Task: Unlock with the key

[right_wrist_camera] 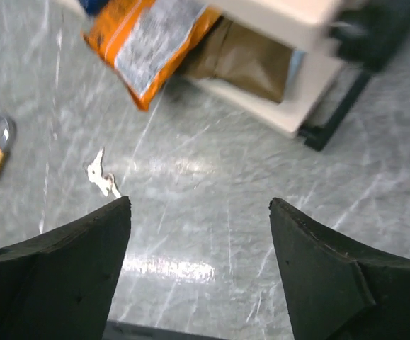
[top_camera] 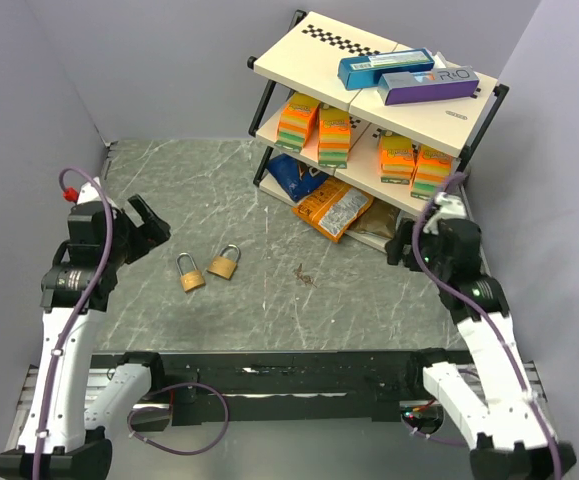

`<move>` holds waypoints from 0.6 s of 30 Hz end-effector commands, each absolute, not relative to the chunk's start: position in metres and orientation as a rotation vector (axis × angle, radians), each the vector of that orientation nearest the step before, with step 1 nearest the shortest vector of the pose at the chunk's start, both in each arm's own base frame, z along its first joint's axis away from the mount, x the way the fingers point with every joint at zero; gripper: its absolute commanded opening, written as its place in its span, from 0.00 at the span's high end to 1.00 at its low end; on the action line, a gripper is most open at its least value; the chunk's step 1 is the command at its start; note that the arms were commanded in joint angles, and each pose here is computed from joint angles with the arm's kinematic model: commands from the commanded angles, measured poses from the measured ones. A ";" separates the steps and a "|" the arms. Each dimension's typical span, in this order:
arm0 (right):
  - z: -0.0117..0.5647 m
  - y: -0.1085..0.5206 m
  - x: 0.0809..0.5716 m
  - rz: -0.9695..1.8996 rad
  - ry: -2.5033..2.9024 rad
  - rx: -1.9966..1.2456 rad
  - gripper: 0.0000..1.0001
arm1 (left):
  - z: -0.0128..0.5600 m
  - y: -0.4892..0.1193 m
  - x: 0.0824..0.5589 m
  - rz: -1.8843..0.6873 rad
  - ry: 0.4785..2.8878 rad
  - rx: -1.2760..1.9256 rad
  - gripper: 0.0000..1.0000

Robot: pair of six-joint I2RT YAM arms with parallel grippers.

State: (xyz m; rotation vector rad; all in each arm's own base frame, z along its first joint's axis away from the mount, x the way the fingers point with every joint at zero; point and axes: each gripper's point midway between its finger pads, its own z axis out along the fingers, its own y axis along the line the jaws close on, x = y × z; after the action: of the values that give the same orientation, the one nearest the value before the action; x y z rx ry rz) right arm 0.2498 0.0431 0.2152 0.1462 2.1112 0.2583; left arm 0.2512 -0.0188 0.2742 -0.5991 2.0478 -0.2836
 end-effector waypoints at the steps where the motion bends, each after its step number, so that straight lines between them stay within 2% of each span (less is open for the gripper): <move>1: 0.229 0.084 0.265 0.309 2.110 -0.059 0.17 | 0.274 -0.034 0.248 -0.368 2.026 -0.492 0.01; 11: 0.198 0.187 0.272 0.444 2.218 -0.420 0.25 | 0.260 -0.044 0.232 -0.456 2.045 -0.556 0.01; 18: 0.155 0.244 0.257 0.525 2.302 -0.623 0.40 | 0.211 -0.056 0.204 -0.575 2.086 -0.684 0.06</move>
State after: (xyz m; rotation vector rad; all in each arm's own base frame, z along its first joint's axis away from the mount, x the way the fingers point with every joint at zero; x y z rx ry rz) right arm 0.2550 0.2096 0.1482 -0.5267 2.3590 0.4563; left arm 0.2190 -0.0440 0.2243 -0.6094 2.0874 -0.4626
